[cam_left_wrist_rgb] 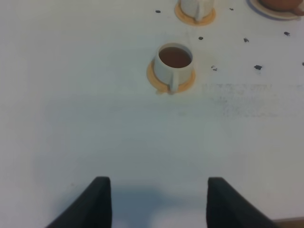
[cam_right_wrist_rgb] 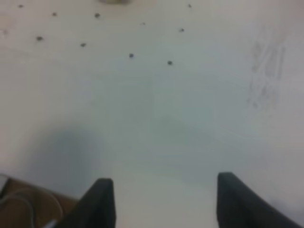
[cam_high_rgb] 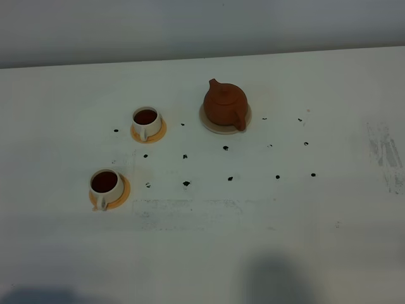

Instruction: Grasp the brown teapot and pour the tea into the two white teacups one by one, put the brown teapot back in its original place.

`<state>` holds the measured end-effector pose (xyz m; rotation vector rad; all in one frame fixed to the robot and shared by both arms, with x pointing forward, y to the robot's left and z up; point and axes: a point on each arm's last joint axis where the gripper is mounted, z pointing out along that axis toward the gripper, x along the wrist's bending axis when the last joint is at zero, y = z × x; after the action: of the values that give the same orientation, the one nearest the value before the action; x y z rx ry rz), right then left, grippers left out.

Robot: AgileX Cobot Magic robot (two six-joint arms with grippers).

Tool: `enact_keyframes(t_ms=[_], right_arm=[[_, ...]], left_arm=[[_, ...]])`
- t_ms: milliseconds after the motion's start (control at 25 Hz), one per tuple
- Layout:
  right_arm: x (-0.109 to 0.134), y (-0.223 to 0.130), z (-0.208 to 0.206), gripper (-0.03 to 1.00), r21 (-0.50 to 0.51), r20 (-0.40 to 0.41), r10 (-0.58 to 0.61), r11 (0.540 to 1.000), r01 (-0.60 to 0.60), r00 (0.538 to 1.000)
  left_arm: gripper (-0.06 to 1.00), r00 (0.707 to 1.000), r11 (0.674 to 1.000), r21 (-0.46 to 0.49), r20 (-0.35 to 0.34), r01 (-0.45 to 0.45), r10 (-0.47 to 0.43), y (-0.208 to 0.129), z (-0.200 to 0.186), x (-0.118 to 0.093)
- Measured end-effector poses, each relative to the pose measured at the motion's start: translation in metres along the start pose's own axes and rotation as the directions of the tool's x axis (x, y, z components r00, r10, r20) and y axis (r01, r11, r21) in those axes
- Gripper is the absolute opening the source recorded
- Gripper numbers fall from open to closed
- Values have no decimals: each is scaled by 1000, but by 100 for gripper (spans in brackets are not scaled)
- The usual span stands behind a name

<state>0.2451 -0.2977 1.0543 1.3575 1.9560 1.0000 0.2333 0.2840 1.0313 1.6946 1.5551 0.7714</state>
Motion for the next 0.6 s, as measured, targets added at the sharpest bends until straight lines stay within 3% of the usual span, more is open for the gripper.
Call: enact_keyframes(t_ms=[320, 600], right_arm=[[1, -3, -4, 48, -33, 8, 12, 999, -12, 1000], [3, -8, -11, 48, -98, 225, 156, 986, -136, 962]], left_arm=[[44, 1000, 1000, 0, 0, 0, 0, 0, 0, 0], [44, 1000, 1000, 0, 0, 0, 0, 0, 0, 0]])
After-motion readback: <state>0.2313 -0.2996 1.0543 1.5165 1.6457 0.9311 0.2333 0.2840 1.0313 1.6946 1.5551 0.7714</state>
